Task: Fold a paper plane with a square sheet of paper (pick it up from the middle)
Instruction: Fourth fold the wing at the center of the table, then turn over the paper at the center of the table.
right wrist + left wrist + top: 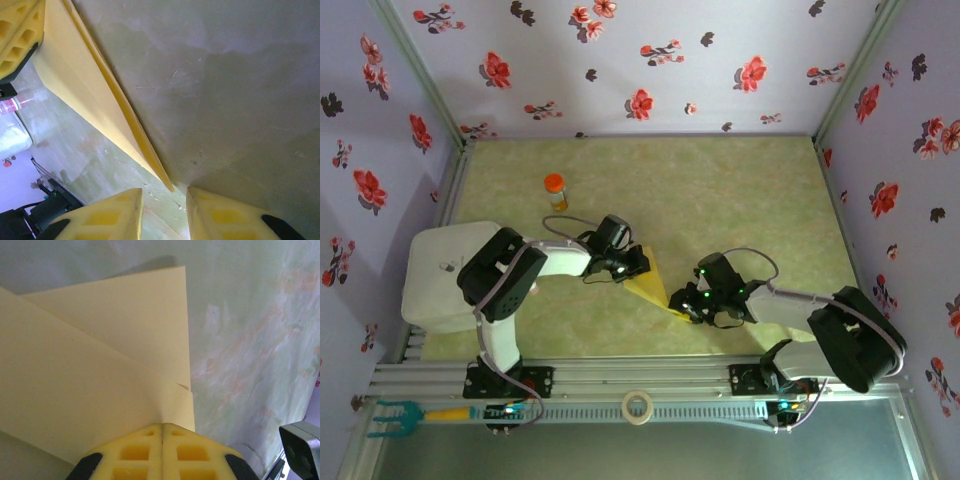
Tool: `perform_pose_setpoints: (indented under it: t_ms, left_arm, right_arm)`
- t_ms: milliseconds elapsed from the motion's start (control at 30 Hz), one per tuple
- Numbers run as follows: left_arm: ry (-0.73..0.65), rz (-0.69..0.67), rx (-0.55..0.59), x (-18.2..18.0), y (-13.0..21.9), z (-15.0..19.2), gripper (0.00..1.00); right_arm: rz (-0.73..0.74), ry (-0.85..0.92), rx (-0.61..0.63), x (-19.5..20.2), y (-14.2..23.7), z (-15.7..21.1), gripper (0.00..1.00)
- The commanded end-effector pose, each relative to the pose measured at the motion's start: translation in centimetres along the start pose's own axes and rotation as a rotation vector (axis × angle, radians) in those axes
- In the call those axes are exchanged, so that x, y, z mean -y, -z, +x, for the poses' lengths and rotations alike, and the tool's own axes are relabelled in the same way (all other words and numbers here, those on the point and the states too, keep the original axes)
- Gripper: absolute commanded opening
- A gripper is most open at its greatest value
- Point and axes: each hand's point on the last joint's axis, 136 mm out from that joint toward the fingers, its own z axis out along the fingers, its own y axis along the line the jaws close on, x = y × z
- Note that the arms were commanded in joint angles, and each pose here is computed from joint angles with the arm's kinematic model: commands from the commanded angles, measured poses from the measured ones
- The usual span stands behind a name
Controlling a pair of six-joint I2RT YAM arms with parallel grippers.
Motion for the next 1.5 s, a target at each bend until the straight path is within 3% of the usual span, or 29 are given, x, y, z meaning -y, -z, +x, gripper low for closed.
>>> perform_pose_setpoints:
  t_ms: [0, 1467]
  left_arm:
    - [0.044, -0.054, 0.003, -1.9, 0.3, 0.2, 0.06]
    - [0.054, -0.015, -0.001, -1.2, 0.5, 0.2, 0.06]
  right_arm:
    - [-0.055, 0.033, 0.021, -2.0, -0.2, -0.8, 0.28]
    - [-0.084, 0.09, 0.055, -3.3, -0.7, -2.3, 0.32]
